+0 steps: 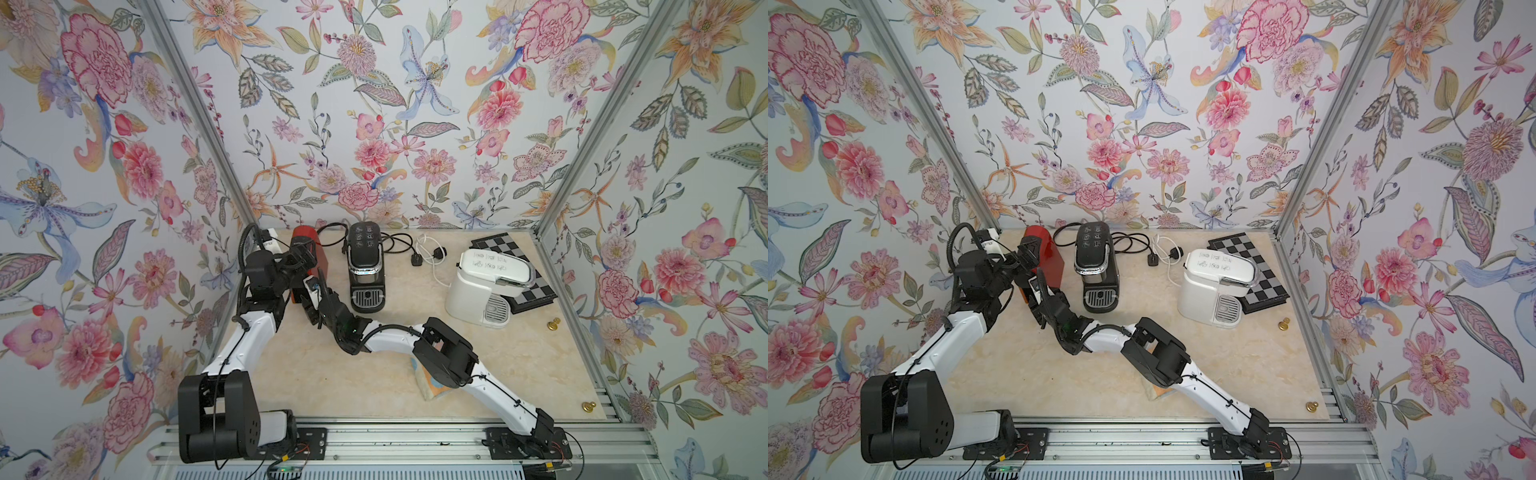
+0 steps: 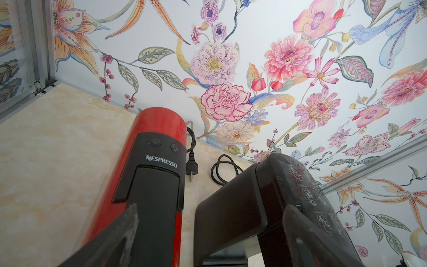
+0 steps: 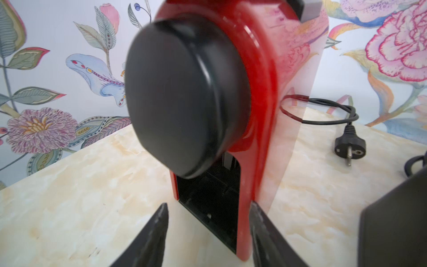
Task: Wipe the surface of a coffee machine
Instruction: Move the coffee machine to the center of the board.
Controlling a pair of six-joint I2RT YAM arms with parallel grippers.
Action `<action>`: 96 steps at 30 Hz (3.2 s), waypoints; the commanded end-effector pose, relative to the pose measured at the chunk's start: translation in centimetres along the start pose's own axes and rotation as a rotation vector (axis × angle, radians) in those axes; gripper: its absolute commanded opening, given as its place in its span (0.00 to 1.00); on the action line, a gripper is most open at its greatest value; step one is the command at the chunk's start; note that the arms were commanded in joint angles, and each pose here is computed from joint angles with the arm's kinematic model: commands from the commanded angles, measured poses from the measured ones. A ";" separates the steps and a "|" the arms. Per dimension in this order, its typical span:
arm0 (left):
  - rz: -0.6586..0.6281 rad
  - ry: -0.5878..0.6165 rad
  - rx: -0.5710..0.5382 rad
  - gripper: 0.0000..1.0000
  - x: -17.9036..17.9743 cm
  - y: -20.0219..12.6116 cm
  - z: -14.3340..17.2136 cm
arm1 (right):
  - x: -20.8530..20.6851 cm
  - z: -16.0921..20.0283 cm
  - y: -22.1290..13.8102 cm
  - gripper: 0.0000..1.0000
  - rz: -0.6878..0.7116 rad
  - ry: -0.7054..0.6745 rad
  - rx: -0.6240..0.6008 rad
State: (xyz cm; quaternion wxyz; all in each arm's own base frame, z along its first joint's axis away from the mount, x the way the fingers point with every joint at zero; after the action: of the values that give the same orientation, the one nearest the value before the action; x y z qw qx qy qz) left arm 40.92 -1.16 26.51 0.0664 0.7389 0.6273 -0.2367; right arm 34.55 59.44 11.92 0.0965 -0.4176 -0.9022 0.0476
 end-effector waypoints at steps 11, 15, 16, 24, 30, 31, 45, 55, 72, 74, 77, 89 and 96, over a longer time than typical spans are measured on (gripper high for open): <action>0.023 0.019 -0.021 0.99 -0.4 -1.2 -0.1 | -3.8 2.8 2.3 0.41 0.239 0.052 0.090; 0.030 0.017 -0.019 0.99 -0.5 -1.4 0.0 | -4.4 3.4 2.7 0.39 0.243 0.095 0.094; 0.030 0.017 -0.017 0.99 -0.5 -1.4 0.1 | -4.4 3.4 2.7 0.37 0.241 0.100 0.093; 0.045 0.011 -0.014 0.99 -0.6 -1.4 0.2 | -4.3 3.6 3.0 0.26 0.221 0.128 0.081; 0.047 0.017 -0.006 0.99 -0.7 -1.4 0.2 | -4.1 3.7 3.5 0.16 0.215 0.154 0.086; 0.047 0.020 -0.007 0.99 -0.7 -1.5 0.2 | -4.2 3.8 3.7 0.13 0.219 0.157 0.090; 0.049 0.012 -0.024 0.99 -1.0 -1.4 -0.6 | -5.3 3.5 2.3 0.00 0.240 0.165 0.080; 0.058 0.007 -0.051 0.99 -1.4 -1.5 -1.6 | -4.8 4.3 -0.9 0.00 0.167 0.154 0.105; 0.078 -0.004 -0.058 0.99 -2.4 -1.4 -1.2 | -3.3 4.2 -9.8 0.00 0.029 0.075 0.120; 0.078 -0.003 -0.059 0.99 -2.5 -1.5 -1.2 | -3.2 4.5 -11.8 0.00 0.013 0.064 0.137; 0.079 0.003 -0.056 0.99 -2.5 -1.5 -0.9 | -3.6 5.2 -14.7 0.00 -0.007 0.054 0.173; 0.155 0.057 -0.003 0.99 -4.4 -1.9 1.2 | -3.3 7.3 -27.0 0.00 -0.171 -0.043 0.295; 0.155 0.059 0.037 0.99 -4.8 -2.1 3.4 | -4.6 6.6 -31.6 0.00 -0.180 -0.077 0.301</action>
State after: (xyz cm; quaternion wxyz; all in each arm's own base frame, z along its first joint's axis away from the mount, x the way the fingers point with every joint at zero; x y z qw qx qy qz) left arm 38.06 -6.10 26.18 0.0577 0.7873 0.5678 -0.2332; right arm 12.54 36.74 9.81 0.1356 -0.3068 -0.9240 0.1835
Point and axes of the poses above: each gripper's point midway between its finger pads, its own y axis out along the fingers, its own x axis along the line the jaws close on, z = x × y, the point moved 3 cm from there along -y, back along the fingers, and after that the axes turned 7 degrees about y, right-handed, at the moved point
